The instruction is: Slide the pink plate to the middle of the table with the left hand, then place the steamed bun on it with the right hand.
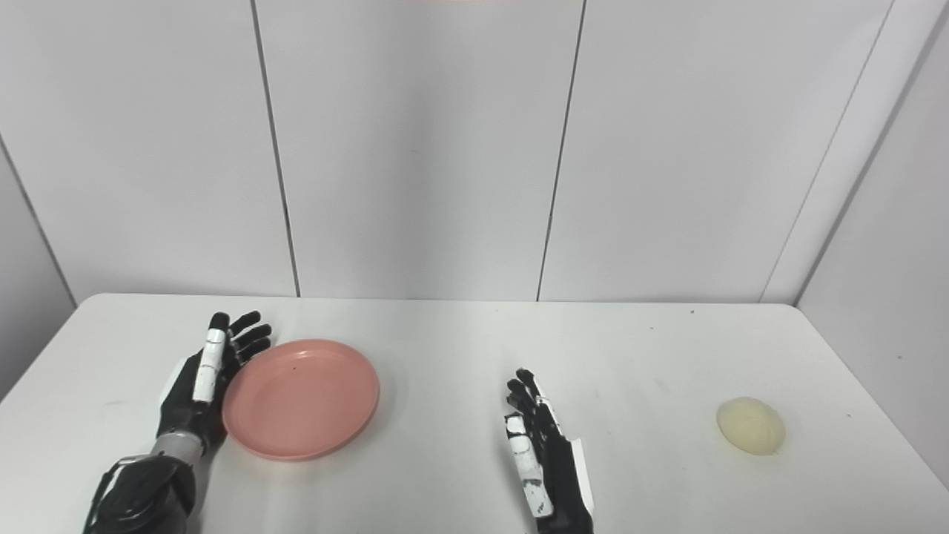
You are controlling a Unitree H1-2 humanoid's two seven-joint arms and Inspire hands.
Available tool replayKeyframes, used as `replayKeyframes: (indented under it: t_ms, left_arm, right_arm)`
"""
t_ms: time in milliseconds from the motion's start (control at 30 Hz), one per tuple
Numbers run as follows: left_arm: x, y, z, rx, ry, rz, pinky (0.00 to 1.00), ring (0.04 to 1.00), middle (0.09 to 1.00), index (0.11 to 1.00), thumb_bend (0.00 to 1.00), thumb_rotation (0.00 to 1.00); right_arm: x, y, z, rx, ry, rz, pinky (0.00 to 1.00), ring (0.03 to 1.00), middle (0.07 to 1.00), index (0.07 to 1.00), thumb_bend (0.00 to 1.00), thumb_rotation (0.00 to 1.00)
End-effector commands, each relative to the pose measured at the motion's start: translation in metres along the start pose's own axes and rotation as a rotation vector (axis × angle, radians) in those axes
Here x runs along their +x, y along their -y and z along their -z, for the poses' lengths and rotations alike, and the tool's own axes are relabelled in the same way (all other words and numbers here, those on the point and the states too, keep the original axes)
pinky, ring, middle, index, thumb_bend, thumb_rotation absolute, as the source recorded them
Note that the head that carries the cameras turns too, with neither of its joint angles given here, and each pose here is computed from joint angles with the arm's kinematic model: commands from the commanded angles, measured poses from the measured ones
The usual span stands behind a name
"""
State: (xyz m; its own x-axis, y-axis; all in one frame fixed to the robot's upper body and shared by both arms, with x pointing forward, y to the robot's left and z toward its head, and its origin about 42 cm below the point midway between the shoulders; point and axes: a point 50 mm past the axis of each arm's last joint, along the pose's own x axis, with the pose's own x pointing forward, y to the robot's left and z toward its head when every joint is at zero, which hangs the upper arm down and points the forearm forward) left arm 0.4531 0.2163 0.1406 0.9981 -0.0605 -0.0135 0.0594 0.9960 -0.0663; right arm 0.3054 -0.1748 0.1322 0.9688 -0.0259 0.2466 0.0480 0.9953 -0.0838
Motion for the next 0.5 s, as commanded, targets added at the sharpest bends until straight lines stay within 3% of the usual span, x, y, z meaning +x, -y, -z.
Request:
replayKeyframes:
  t_ms: [0, 167, 467]
  left_arm:
    - [0.007, 0.027, -0.005, 0.012, 0.0, 0.078, 0.84, 0.848, 0.811, 0.786, 0.79, 0.95]
    - [0.006, 0.047, -0.004, -0.024, 0.014, 0.1, 0.83, 0.836, 0.808, 0.787, 0.76, 0.94]
    - [0.0, 0.073, -0.003, -0.077, 0.036, 0.114, 0.9, 0.883, 0.843, 0.794, 0.77, 0.96]
  right_arm:
    - [-0.012, -0.006, 0.011, 0.011, -0.055, 0.005, 0.85, 0.873, 0.894, 0.909, 0.5, 1.0]
    - [-0.012, -0.007, 0.01, 0.021, -0.056, 0.004, 0.86, 0.889, 0.905, 0.917, 0.48, 1.0]
    - [-0.016, -0.005, 0.011, 0.0, -0.074, 0.001, 0.85, 0.883, 0.907, 0.916, 0.48, 1.0]
